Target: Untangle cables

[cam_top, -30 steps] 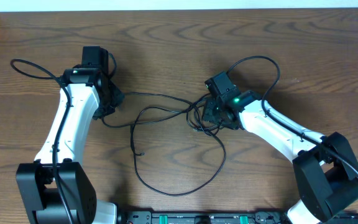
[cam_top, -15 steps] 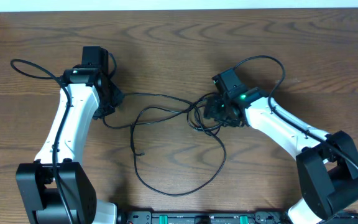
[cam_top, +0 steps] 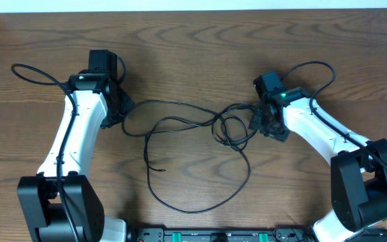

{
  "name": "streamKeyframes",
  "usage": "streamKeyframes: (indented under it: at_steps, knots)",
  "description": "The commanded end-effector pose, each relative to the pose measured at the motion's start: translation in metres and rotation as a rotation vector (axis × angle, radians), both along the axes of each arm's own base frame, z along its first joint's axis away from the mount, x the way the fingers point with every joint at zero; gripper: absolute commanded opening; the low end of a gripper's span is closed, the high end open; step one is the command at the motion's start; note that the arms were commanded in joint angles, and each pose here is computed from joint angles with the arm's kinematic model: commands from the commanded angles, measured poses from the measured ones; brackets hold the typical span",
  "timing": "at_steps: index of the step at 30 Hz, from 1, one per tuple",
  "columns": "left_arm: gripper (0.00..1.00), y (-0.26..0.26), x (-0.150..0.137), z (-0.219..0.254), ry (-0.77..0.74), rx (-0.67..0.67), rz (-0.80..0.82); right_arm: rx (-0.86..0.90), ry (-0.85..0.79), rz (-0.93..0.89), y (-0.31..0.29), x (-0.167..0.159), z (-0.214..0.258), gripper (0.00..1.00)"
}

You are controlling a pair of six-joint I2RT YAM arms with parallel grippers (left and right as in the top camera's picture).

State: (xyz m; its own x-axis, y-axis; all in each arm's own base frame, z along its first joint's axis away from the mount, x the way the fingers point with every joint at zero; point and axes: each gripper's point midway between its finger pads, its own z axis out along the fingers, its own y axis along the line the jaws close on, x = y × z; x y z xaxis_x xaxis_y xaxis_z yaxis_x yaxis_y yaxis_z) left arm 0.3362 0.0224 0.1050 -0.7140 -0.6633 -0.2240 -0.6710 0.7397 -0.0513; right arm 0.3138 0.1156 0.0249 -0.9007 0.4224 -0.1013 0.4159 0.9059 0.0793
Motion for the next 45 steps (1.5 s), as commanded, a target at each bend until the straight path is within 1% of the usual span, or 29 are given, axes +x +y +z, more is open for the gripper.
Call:
streamKeyframes:
  at_steps: [1,8,10,11,12,16,19,22,23,27,32,36,38,40,41,45]
  knots:
    - [0.34,0.000,-0.002,-0.006,0.018,0.000,0.005,0.127,0.028,0.033,0.023,-0.005,0.001,0.61]
    - [0.34,0.000,-0.003,-0.006,0.022,0.001,0.005,0.146,0.032,0.077,0.040,-0.011,0.000,0.61]
    - [0.34,0.000,-0.003,-0.006,0.022,0.001,0.005,0.151,0.018,0.099,0.047,-0.011,0.001,0.32]
    - [0.34,0.000,-0.003,-0.006,0.022,0.001,0.005,0.154,0.010,0.103,0.050,-0.010,0.001,0.08]
    - [0.34,0.000,-0.003,-0.006,0.022,0.001,0.005,0.154,0.004,0.104,0.050,-0.008,0.001,0.01]
    - [0.34,0.000,-0.003,-0.006,0.022,0.001,0.004,0.141,-0.023,0.097,0.047,-0.001,0.003,0.01]
    - [0.34,0.000,-0.003,-0.006,0.022,0.001,0.005,0.124,-0.080,0.102,0.042,0.015,0.015,0.01]
    - [0.34,0.000,-0.003,-0.006,0.022,0.001,0.005,0.155,-0.202,0.113,0.039,0.045,0.056,0.01]
    - [0.34,0.000,-0.003,-0.006,0.022,0.001,0.005,0.175,-0.275,0.096,0.037,0.060,0.082,0.01]
    - [0.34,0.000,-0.005,-0.006,0.030,0.001,0.005,0.234,-0.428,0.050,0.031,0.081,0.144,0.01]
    - [0.34,0.000,-0.005,-0.006,0.030,0.001,0.005,0.315,-0.576,0.075,0.038,0.080,0.205,0.01]
    - [0.34,0.000,-0.005,-0.006,0.030,0.001,0.005,0.319,-0.665,0.121,0.035,0.069,0.239,0.01]
    - [0.34,0.000,-0.005,-0.006,0.029,0.001,0.005,0.311,-0.683,0.159,0.036,0.062,0.246,0.01]
    - [0.34,0.000,-0.005,-0.006,0.029,0.001,0.005,0.266,-0.690,0.167,0.030,0.059,0.247,0.01]
    - [0.34,0.000,-0.005,-0.006,0.030,0.001,0.005,0.214,-0.695,0.168,0.022,0.060,0.245,0.01]
    - [0.34,0.000,-0.005,-0.006,0.030,0.001,0.005,0.071,-0.707,0.119,-0.003,0.065,0.241,0.01]
